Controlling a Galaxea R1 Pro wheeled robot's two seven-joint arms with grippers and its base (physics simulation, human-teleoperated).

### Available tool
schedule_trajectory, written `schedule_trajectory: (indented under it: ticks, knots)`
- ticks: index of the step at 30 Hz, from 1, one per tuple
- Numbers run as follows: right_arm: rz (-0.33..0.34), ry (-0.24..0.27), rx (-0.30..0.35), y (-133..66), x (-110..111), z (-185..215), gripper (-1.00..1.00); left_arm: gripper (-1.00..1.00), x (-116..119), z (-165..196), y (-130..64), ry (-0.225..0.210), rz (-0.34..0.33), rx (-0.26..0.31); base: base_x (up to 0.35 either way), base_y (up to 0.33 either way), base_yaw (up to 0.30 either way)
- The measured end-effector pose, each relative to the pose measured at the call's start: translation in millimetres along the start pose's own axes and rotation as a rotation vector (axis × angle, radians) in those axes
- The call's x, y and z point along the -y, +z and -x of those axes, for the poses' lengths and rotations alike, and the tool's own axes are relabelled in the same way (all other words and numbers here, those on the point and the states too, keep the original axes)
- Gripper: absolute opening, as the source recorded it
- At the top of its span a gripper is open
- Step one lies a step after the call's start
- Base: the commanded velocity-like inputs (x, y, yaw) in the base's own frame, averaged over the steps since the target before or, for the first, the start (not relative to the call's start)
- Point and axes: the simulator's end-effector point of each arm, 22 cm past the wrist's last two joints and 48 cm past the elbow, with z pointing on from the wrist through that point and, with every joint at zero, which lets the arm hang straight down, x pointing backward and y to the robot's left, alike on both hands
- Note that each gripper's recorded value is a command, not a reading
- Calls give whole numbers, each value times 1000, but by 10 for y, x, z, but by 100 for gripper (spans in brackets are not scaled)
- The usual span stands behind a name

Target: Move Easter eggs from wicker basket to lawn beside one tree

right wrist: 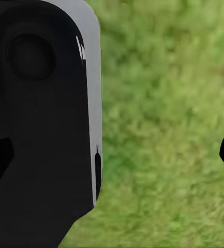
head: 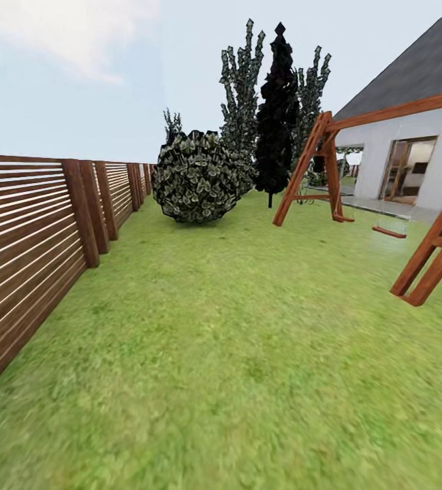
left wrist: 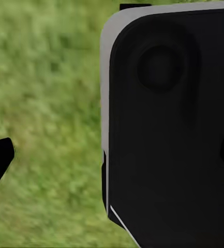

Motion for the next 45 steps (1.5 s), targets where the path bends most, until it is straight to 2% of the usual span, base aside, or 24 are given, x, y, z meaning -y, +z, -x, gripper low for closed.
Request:
schedule_trajectory:
  ticks: [18, 45]
  knots:
    - [0, -3, 0, 0, 1, 0, 100, 100, 0, 0, 0, 0, 0, 0, 334, 104, -227]
    - [2, 3, 0, 0, -12, 0, 100, 100, 0, 0, 0, -1, 0, 0, 334, 83, -6]
